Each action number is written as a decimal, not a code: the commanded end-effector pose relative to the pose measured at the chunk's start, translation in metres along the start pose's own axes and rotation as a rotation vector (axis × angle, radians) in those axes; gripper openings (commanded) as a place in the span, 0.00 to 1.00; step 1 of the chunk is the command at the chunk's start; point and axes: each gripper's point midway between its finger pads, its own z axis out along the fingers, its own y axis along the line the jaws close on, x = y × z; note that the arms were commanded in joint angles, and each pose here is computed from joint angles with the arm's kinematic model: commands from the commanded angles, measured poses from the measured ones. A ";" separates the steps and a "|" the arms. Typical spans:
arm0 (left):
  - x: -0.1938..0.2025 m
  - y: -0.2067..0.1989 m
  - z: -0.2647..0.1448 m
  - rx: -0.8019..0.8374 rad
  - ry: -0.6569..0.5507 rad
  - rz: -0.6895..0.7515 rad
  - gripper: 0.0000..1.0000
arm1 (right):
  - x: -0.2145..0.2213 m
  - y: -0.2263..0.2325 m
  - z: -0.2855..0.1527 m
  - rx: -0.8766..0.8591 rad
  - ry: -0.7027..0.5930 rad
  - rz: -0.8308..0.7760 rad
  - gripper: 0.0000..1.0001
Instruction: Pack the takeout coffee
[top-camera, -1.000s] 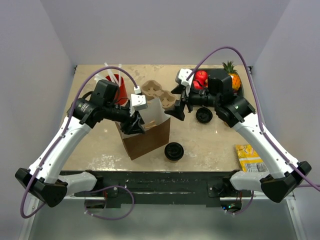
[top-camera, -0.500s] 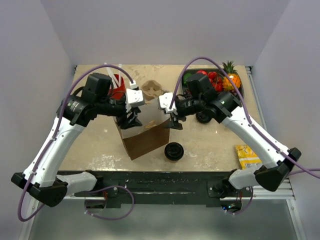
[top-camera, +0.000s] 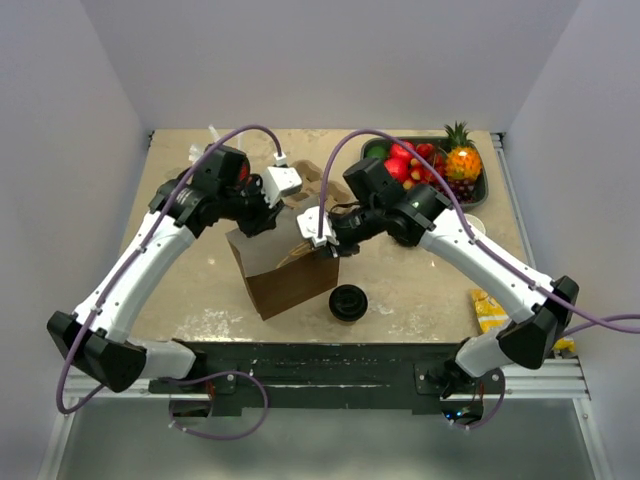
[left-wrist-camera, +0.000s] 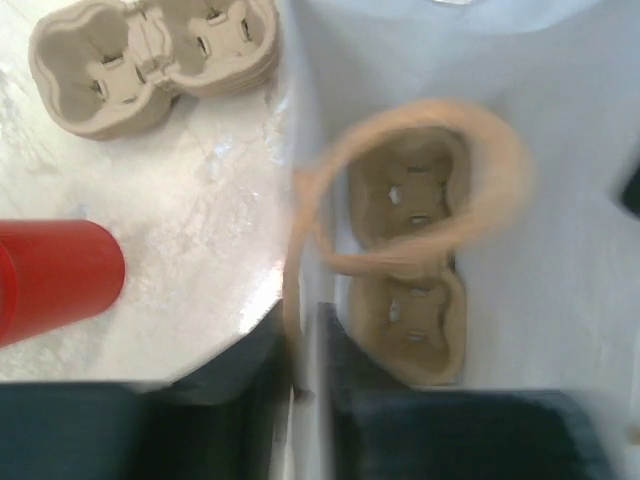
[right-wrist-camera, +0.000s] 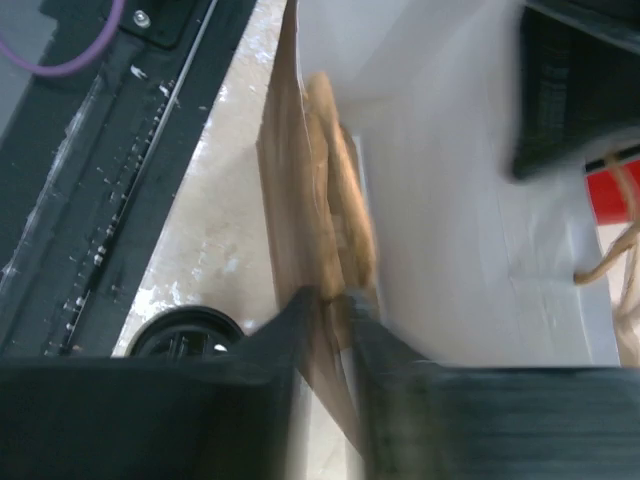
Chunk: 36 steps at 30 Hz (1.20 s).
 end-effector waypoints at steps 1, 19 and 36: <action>-0.025 0.018 -0.006 -0.061 -0.066 0.016 0.02 | -0.020 -0.002 0.004 0.007 -0.026 -0.045 0.01; -0.060 0.031 -0.059 -0.054 -0.139 -0.013 0.00 | -0.111 -0.070 -0.046 0.313 -0.233 0.035 0.00; -0.079 0.012 -0.072 0.216 -0.218 -0.119 0.00 | -0.177 -0.067 -0.044 0.153 -0.358 0.093 0.00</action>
